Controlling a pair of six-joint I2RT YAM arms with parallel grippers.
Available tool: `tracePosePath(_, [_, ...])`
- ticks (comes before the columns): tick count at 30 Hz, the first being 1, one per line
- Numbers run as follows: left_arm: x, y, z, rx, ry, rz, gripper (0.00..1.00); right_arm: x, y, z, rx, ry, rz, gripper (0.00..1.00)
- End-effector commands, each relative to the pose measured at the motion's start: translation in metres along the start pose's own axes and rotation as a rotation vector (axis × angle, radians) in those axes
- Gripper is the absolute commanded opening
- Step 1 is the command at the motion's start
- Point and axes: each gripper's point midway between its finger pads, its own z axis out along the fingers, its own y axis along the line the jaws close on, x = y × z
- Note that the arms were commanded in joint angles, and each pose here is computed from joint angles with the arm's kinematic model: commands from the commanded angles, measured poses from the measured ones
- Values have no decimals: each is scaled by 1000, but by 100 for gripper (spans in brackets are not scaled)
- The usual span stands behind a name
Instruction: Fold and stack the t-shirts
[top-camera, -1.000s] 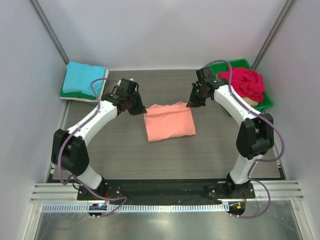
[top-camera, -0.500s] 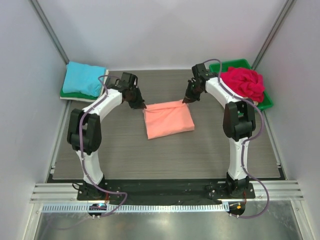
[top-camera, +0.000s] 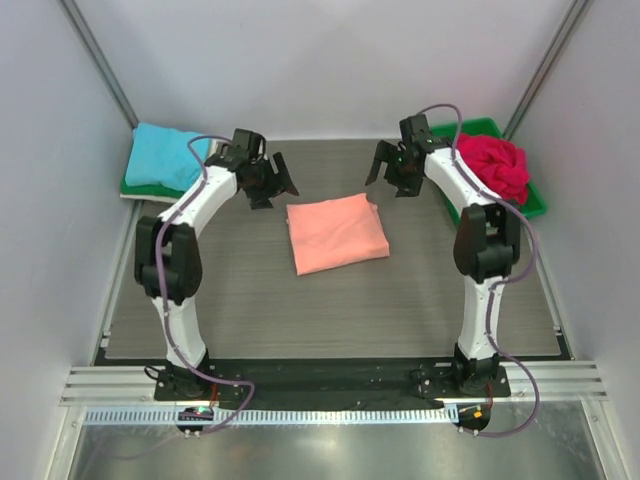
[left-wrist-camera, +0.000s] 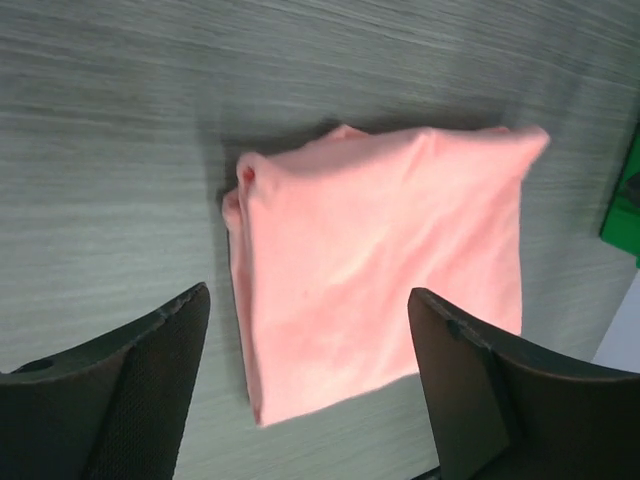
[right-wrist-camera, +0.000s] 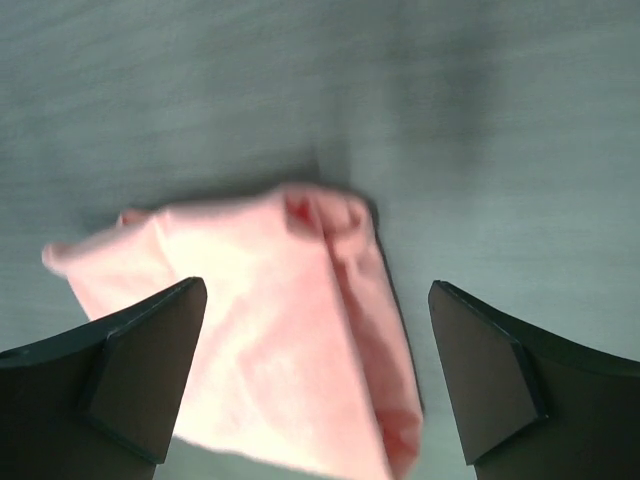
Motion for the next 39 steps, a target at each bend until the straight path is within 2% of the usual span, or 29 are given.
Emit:
tracePosePath(1, [21, -28, -54, 71, -67, 73, 80, 17, 28, -66, -73, -103, -81, 99])
tracePosePath(2, [25, -38, -66, 109, -97, 86, 78, 23, 43, -72, -136, -125, -96, 98])
tracePosePath(4, [46, -60, -69, 182, -105, 104, 74, 59, 51, -73, -231, -68, -71, 92])
tracePosePath(5, [68, -52, -59, 178, -70, 99, 72, 66, 77, -77, -386, -56, -88, 89])
tracePosePath(6, [75, -60, -62, 211, -79, 98, 70, 90, 77, -68, -421, 7, -56, 85])
tracePosePath(7, [84, -77, -59, 281, -90, 115, 66, 100, 85, -66, -473, 36, -55, 78])
tracePosePath(8, [100, -74, -50, 292, -59, 87, 65, 104, 96, -65, -549, 50, -67, 73])
tracePosePath(11, [120, -92, -32, 384, -19, 82, 59, 129, 86, -34, -549, 128, -45, 55])
tracePosePath(12, [129, -87, -16, 372, 14, 79, 58, 140, 72, -22, -514, 158, -26, 44])
tracePosePath(14, [141, -90, -4, 385, 47, 102, 55, 153, 50, -8, -455, 176, -3, 40])
tracePosePath(15, [148, -85, 5, 373, 67, 111, 54, 169, 24, 3, -368, 184, 22, 38])
tracePosePath(17, [164, -73, 22, 356, 125, 111, 52, 170, 1, 1, -310, 145, 42, 34])
tracePosePath(19, [178, -55, 33, 317, 156, 114, 49, 190, -21, 3, -260, 161, 59, 31])
tracePosePath(22, [193, -27, 46, 240, 180, 123, 47, 210, -33, 5, -247, 190, 68, 32])
tracePosePath(24, [195, -26, 45, 236, 181, 123, 46, 216, -36, 9, -251, 203, 78, 34])
tracePosePath(27, [183, -40, 24, 264, 142, 147, 45, 209, -24, 1, -298, 199, 69, 53])
tracePosePath(28, [178, -36, 17, 230, 128, 161, 49, 204, -19, -3, -309, 186, 57, 64])
tracePosePath(30, [154, -55, -15, 249, 41, 202, 59, 186, -8, -21, -319, 140, 23, 73])
tracePosePath(31, [146, -49, -24, 200, 5, 210, 76, 180, -7, -26, -314, 124, -7, 76])
tracePosePath(33, [123, -54, -50, 184, -106, 257, 99, 167, 1, -42, -311, 98, -35, 79])
tracePosePath(34, [108, -46, -54, 126, -182, 263, 100, 161, 7, -53, -329, 73, -62, 80])
tracePosePath(36, [96, -38, -58, 94, -244, 285, 100, 156, 13, -67, -339, 68, -77, 81])
tracePosePath(37, [85, -31, -54, 79, -259, 270, 100, 152, 18, -76, -354, 51, -88, 81])
tracePosePath(39, [83, -26, -41, 111, -205, 221, 100, 152, 21, -87, -362, 44, -93, 82])
